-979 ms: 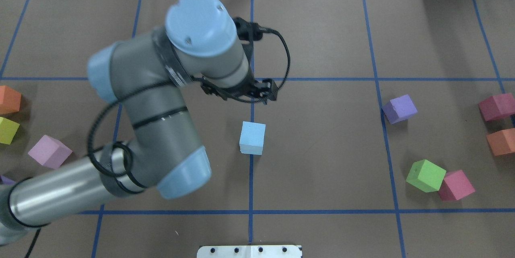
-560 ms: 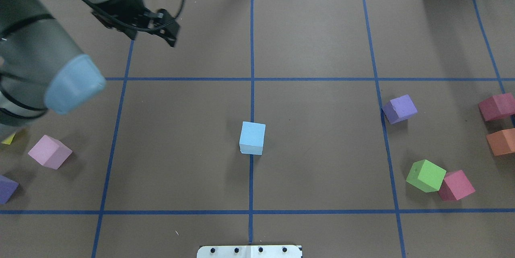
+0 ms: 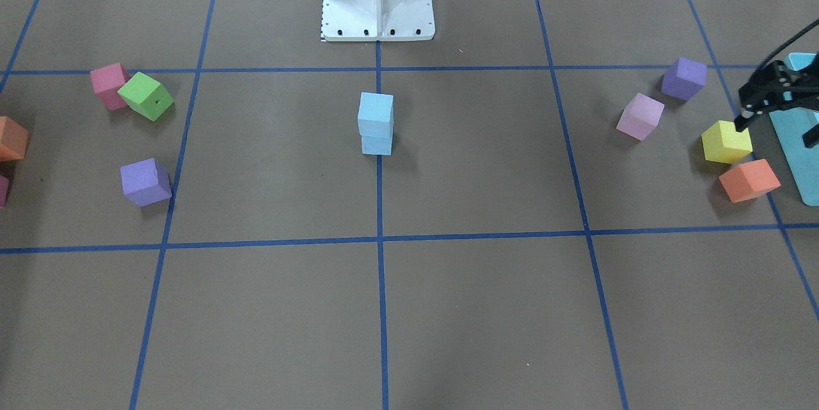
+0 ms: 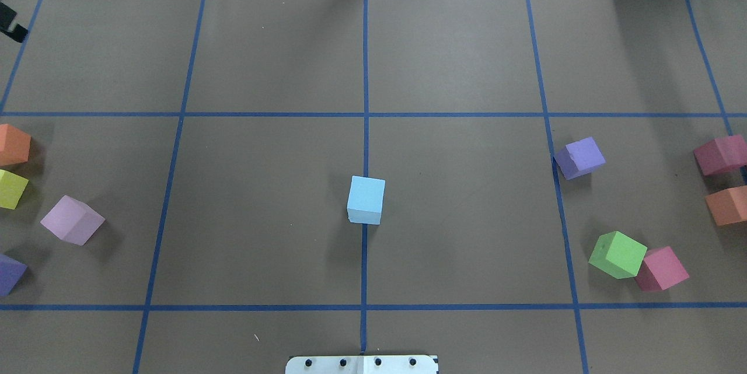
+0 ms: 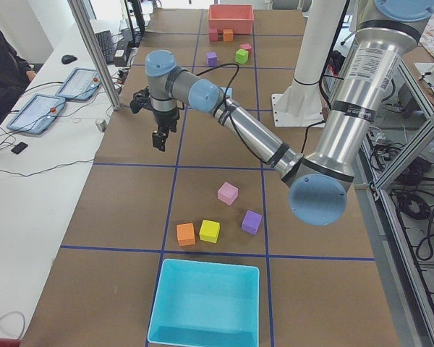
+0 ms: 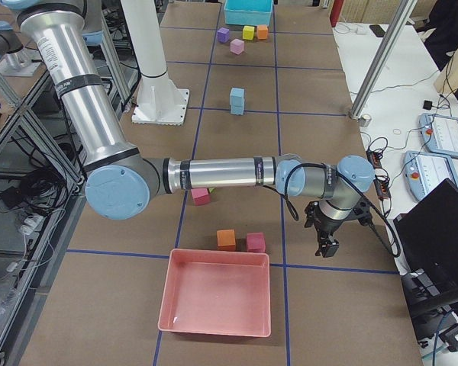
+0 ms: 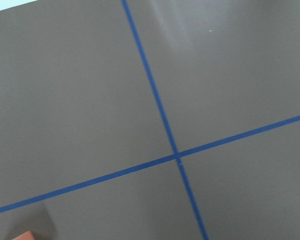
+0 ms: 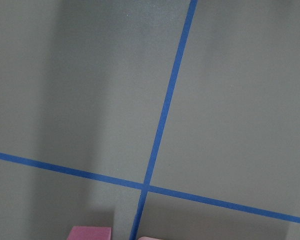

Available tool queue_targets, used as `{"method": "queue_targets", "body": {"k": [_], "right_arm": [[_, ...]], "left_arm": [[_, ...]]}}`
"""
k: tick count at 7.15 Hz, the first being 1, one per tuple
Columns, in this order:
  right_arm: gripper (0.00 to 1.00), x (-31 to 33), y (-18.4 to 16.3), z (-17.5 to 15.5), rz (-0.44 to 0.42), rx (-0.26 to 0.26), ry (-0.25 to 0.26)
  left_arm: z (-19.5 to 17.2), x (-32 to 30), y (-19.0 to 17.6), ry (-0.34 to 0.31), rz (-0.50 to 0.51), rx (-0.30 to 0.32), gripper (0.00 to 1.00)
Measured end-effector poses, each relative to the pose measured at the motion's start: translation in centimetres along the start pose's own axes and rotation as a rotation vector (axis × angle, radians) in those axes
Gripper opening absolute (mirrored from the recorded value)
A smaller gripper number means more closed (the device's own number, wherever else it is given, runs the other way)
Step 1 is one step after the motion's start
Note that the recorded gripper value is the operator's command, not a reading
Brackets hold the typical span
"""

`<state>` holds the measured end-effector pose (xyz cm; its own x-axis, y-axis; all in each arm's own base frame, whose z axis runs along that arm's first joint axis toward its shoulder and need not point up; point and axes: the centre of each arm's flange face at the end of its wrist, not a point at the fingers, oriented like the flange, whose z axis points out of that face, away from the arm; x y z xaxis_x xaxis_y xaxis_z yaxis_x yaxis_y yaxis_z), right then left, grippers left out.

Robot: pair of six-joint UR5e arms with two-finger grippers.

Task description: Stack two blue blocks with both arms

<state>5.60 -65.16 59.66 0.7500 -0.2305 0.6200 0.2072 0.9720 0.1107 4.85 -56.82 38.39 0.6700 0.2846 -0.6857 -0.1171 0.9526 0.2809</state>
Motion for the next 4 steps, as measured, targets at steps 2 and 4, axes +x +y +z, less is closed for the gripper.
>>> {"method": "queue_targets", "body": {"k": [2,4], "right_arm": [[1.00,-1.5,-0.7,-0.9,0.016,0.020,0.003],[1.00,-2.7,-1.2,-1.7,0.021,0.036,0.003]], "left_arm": [[1.3,-9.2,0.5,0.014,0.008,-0.030,0.98],[4.2,-15.8,0.7,0.016,0.036,-0.027,0.98]]}}
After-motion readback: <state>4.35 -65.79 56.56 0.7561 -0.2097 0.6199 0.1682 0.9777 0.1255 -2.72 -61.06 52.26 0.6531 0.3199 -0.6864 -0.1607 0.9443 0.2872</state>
